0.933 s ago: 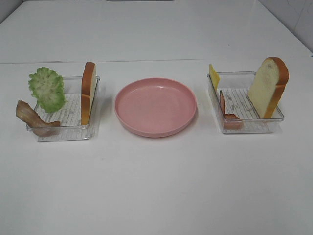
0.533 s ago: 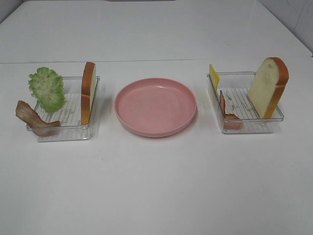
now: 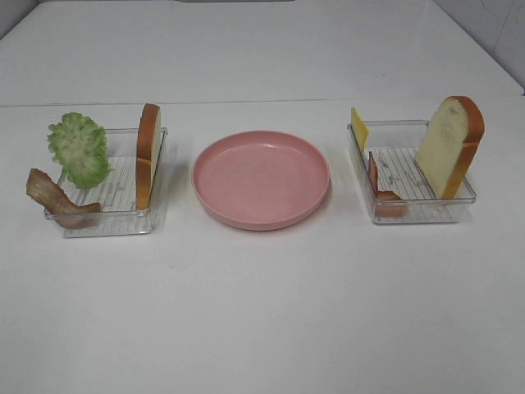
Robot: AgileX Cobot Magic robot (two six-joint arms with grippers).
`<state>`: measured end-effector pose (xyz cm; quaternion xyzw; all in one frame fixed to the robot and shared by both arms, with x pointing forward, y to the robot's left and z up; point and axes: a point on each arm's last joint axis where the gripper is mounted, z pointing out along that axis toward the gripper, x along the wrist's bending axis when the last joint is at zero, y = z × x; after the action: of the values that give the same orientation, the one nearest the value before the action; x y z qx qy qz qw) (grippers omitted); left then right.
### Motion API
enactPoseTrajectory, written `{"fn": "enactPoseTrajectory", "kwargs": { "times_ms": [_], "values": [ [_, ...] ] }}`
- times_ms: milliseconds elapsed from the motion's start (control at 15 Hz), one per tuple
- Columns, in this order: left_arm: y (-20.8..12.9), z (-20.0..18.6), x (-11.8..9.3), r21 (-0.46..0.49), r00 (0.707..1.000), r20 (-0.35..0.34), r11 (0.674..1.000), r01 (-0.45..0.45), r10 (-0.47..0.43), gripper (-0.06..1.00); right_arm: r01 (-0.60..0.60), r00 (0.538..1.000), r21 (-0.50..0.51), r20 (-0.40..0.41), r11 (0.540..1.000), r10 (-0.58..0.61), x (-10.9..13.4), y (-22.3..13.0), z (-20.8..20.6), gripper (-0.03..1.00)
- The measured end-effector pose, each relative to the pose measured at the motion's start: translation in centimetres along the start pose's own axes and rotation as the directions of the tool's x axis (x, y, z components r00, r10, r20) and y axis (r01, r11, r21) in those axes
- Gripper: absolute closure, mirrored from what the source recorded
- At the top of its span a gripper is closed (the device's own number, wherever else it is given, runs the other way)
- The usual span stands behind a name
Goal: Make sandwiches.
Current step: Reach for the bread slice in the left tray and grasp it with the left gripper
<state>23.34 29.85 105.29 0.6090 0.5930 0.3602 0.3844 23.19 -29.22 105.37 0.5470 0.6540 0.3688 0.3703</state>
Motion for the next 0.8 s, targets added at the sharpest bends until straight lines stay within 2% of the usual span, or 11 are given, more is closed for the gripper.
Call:
{"fn": "enactPoseTrajectory", "kwargs": {
  "times_ms": [800],
  "values": [
    [0.0,0.0,0.0,0.0,1.0,0.0,1.0,0.0,0.0,0.16,0.0,1.0,0.0,0.0,1.0,0.0,0.0,0.0,0.0,0.23]
  ]
}}
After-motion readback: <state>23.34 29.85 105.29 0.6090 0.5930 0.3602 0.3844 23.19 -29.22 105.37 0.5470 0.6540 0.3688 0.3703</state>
